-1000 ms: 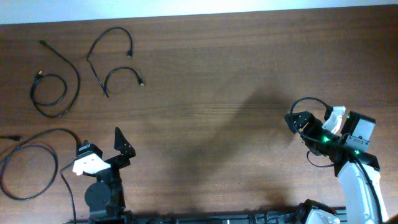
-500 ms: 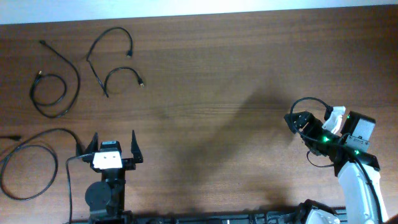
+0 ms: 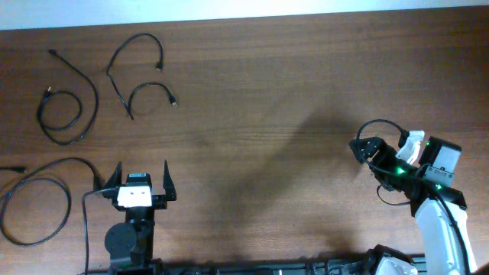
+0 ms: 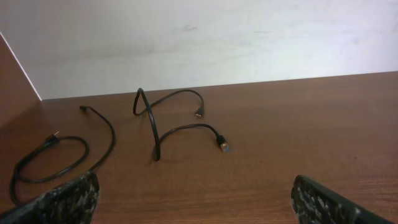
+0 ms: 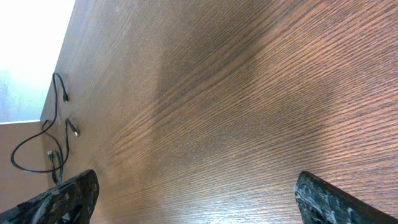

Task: Untangle cables

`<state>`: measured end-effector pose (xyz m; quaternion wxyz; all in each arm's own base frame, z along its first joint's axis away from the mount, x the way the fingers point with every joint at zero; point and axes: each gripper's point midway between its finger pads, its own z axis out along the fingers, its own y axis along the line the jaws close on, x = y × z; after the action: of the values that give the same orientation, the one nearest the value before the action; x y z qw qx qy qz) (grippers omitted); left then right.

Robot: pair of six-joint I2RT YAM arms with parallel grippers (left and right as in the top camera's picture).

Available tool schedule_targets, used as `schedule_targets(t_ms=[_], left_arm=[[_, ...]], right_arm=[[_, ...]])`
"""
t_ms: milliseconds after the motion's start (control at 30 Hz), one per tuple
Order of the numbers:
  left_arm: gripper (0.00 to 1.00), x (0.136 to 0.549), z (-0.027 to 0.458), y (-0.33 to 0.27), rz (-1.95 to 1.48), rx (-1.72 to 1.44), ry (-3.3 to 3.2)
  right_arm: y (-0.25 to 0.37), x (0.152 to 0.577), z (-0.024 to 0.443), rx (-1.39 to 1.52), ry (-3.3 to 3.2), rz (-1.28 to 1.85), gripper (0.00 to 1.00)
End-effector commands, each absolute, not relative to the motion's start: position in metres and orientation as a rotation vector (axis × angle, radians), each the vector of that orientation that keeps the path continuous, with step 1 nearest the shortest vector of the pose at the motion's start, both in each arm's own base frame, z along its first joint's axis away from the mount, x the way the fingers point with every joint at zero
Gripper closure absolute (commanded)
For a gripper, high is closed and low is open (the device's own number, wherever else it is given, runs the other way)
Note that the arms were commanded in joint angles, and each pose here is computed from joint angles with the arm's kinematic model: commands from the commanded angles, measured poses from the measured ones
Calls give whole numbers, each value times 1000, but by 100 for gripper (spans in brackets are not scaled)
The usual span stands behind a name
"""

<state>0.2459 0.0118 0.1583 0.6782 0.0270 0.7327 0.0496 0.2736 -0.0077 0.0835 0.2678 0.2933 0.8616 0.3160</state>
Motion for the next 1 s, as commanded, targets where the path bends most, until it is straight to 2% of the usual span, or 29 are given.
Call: schedule_targets(t_ms=[0, 300, 467, 733, 967], left_arm=[[1, 246, 155, 7, 103, 93, 1654], [1, 246, 155, 7, 103, 93, 1654], [1, 246, 155, 7, 103, 93, 1654], [1, 246, 155, 7, 103, 93, 1653], [1, 246, 155, 7, 103, 93, 1654]], right_arm=[[-10, 276, 87, 768, 2315, 836, 1], [-10, 276, 87, 766, 2316, 837, 1], [21, 276, 97, 610, 2346, 865, 1], [21, 280, 113, 447, 2317, 422, 1], [6, 276, 161, 432, 2121, 293, 1]])
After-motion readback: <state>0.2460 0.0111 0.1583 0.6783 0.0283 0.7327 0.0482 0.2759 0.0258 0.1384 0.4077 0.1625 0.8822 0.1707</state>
